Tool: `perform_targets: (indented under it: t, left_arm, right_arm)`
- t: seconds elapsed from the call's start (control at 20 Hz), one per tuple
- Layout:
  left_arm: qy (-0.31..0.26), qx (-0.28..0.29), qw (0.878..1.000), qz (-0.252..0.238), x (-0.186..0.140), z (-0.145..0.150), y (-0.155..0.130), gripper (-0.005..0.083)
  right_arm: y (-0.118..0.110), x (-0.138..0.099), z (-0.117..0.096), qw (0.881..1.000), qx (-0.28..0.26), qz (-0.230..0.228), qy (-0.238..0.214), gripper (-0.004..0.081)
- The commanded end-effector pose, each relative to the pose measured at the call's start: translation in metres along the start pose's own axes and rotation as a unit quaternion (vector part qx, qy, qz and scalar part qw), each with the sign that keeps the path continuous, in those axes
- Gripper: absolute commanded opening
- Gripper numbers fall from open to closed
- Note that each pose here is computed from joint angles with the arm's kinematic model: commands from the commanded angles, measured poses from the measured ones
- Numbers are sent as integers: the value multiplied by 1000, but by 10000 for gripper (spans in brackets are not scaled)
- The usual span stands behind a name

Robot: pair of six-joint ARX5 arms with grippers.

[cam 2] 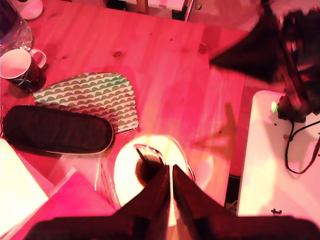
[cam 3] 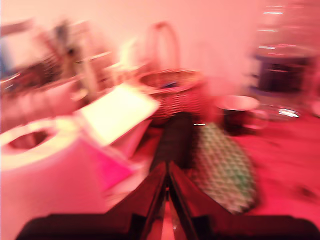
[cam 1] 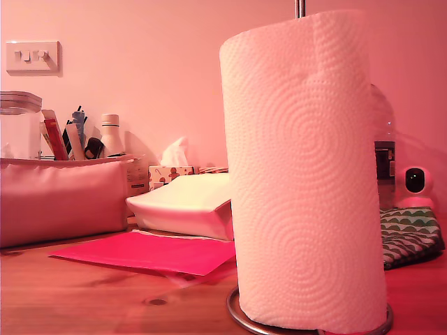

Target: Insert the paper towel roll into the metallic stand.

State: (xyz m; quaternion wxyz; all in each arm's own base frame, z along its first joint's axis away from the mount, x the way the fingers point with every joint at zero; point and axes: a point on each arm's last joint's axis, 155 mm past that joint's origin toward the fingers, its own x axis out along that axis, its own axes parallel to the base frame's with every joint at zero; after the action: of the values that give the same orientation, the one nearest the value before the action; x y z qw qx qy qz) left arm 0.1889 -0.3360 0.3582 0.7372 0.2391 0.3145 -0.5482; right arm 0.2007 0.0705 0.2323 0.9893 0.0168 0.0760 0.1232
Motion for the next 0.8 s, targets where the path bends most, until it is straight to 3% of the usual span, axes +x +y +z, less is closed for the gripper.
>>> perform_targets:
  t: [0.0, 0.2, 0.35, 0.5, 0.55, 0.6, 0.65, 0.75]
  left_arm:
    - [5, 5, 1000, -4, -7, -12, -7, -19]
    - [-2, 4, 1000, 1, -9, -30, -6, -19]
    - [-10, -1, 1000, 5, -8, -48, -7, -19]
    - [-25, -16, 999, 16, -14, -62, -6, -19]
    - [-33, -16, 999, 19, -18, -65, -6, -19]
    - [-39, -20, 999, 21, -19, -68, -7, -19]
    - [-46, -22, 998, 24, -21, -70, -7, -19]
    - [-62, -22, 997, 28, -20, -75, -9, -19]
  right_arm:
    - [-11, -1, 2, 999, 31, -25, -4, -13]
    - [-2, 0, -4, 998, 67, 3, 10, -13]
    - [-14, 0, -10, 993, 115, -31, 18, -13]
    - [-21, 0, -10, 990, 130, -46, 15, -12]
    - [-15, 1, -6, 995, 98, -30, 13, -12]
    - [0, 1, -1, 999, 36, 11, 8, -13]
    - [21, 1, 7, 998, 7, 66, -6, -13]
    - [39, 4, 22, 994, -5, 107, -30, -13]
